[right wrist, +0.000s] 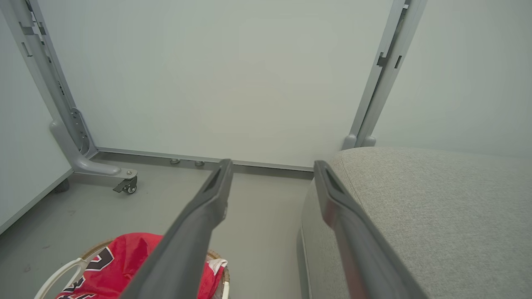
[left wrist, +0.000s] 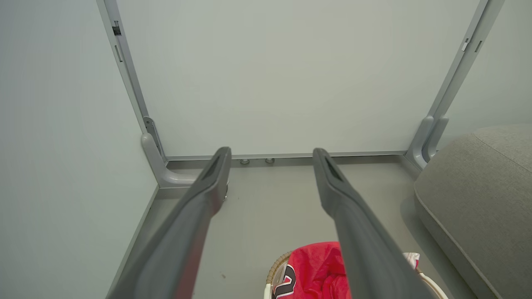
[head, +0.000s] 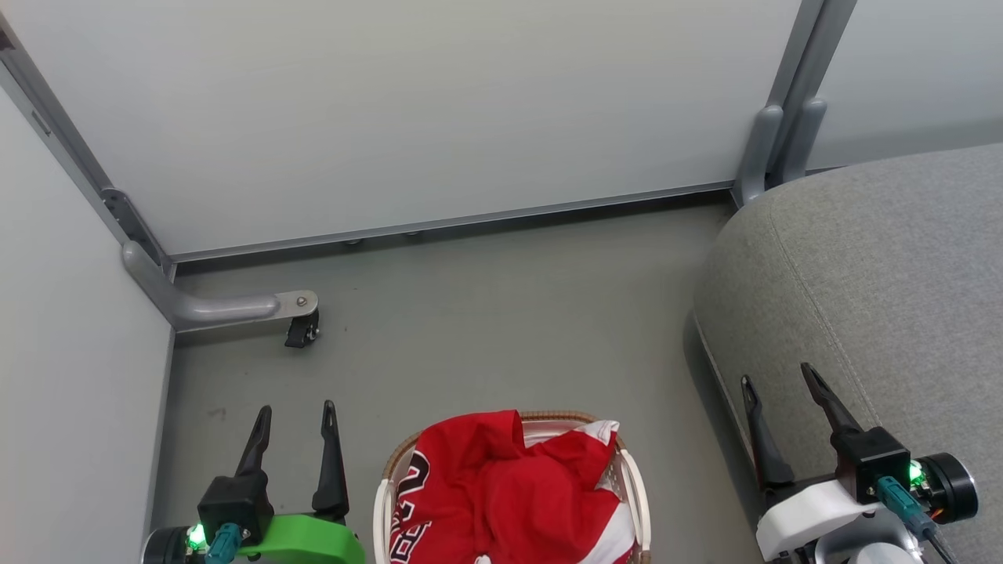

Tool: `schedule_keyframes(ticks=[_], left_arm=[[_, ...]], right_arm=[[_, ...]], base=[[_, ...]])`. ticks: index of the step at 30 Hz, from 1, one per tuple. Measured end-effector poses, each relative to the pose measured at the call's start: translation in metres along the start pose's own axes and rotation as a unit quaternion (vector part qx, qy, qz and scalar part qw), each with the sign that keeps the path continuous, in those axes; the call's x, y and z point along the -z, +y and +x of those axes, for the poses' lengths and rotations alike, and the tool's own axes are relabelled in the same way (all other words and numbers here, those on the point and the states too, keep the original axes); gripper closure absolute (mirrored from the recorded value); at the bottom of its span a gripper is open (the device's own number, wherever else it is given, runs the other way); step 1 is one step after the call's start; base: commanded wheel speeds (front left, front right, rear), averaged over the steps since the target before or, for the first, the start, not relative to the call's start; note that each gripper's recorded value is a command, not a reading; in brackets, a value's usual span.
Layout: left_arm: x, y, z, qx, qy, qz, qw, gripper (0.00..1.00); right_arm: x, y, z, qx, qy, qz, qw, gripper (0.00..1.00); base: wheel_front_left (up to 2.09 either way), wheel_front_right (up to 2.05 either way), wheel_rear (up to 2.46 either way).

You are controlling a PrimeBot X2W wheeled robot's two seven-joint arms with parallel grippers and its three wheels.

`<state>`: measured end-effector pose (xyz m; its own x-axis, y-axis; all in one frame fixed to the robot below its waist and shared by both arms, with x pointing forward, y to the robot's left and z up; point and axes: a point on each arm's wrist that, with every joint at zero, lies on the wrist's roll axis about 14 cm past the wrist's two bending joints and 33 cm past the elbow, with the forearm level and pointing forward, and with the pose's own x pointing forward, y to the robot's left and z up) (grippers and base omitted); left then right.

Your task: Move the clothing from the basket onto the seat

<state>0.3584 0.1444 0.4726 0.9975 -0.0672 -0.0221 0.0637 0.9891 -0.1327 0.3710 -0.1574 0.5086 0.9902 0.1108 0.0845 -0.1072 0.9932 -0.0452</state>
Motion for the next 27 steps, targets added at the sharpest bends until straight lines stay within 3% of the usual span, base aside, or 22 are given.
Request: schedule_keyframes(ticks=[27], left_arm=[[0.009,-0.013,0.005,0.018,0.014,-0.010,1.000,0.00]], right_arm=[[0.002,-0.002,0.003,0.003,0.002,0.001,1.000,0.00]], base=[[0.00,0.00,0.00]])
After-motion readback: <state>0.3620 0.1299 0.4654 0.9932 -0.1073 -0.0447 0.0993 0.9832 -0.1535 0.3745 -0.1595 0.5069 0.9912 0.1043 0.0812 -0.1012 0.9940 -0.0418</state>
